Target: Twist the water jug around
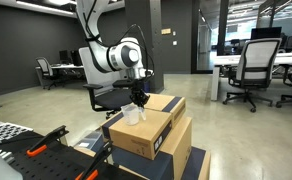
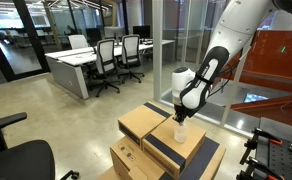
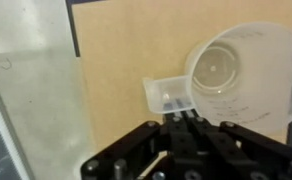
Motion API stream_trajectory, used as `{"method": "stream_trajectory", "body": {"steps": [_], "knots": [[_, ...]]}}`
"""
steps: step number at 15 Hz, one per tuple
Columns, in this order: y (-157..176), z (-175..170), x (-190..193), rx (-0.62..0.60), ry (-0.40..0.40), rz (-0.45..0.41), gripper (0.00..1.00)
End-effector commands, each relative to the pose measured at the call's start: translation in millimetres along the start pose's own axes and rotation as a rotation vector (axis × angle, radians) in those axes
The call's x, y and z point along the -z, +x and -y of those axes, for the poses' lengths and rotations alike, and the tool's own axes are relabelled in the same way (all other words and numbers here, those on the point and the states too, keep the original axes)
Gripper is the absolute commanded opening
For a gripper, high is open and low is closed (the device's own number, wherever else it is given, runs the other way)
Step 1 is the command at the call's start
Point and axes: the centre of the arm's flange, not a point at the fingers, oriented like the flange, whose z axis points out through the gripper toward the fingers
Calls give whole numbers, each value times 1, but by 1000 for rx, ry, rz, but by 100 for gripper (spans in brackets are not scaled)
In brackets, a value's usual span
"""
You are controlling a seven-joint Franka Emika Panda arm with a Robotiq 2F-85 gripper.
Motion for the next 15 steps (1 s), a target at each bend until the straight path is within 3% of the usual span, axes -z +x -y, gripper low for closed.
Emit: {"method": "stream_trajectory", "body": {"steps": [1,15], "knots": [[-10,-5,5,-9,-11,24,6],[-24,-23,18,-46,-1,30,6]]}}
